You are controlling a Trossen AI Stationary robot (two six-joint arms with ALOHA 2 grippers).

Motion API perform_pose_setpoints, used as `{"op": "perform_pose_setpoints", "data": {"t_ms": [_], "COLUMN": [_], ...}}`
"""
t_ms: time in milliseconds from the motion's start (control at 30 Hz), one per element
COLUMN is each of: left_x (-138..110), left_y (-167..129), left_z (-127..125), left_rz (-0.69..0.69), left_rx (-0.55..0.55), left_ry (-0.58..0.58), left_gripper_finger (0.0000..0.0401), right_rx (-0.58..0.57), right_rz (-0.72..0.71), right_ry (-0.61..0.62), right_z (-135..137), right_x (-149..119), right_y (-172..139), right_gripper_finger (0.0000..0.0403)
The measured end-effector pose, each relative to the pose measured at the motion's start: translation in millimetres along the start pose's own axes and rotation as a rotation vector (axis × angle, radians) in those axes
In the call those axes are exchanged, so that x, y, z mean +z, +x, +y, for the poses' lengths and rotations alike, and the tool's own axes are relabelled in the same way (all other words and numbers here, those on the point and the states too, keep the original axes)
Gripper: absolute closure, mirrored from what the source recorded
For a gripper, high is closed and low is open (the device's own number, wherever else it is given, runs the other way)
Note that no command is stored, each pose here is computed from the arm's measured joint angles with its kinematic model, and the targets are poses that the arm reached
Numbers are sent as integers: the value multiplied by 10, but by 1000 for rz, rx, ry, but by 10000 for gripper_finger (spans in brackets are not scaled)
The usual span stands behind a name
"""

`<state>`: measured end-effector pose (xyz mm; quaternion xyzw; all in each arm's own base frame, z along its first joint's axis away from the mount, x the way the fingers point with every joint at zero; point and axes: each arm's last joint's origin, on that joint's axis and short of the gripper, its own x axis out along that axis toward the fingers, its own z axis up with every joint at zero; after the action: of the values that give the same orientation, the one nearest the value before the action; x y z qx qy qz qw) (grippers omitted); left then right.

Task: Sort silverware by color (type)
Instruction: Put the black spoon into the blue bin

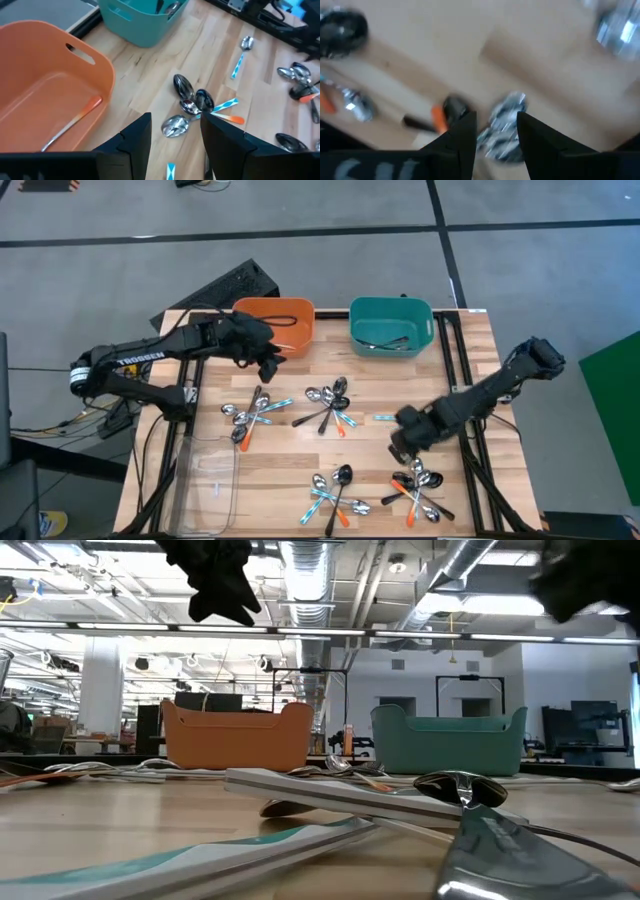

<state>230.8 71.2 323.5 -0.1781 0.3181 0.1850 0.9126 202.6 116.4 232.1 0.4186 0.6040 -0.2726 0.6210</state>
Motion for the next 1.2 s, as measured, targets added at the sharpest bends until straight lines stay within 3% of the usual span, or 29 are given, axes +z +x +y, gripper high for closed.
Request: {"op": "perform_pose_setpoints", "data": {"t_ms": [67,167,433,633,967,1200], "left_x": [-8,-17,-8,-9,-10,1], "left_y": [-4,7,8,8,9,9], "left_z": [-37,-62,-55,-55,-54,-47], "left_rz": [-7,-10,-21,-19,-17,-27], "left_rx": [13,35,63,59,61,67], "left_ry": [12,25,120,123,142,150], "left_gripper_finger": [246,246,246,246,246,246], "right_rx": [9,41,63,-16,-102,-97], "right_rz": [29,46,33,31,22,7], "right_ry": [68,64,-166,-250,-206,-225], "right_z": [13,38,224,284,313,350], "right_x": [-145,-323,-661,-862,-742,-544], "right_y": [11,21,367,770,975,956], "right_gripper_finger": [242,242,242,252,275,371]}}
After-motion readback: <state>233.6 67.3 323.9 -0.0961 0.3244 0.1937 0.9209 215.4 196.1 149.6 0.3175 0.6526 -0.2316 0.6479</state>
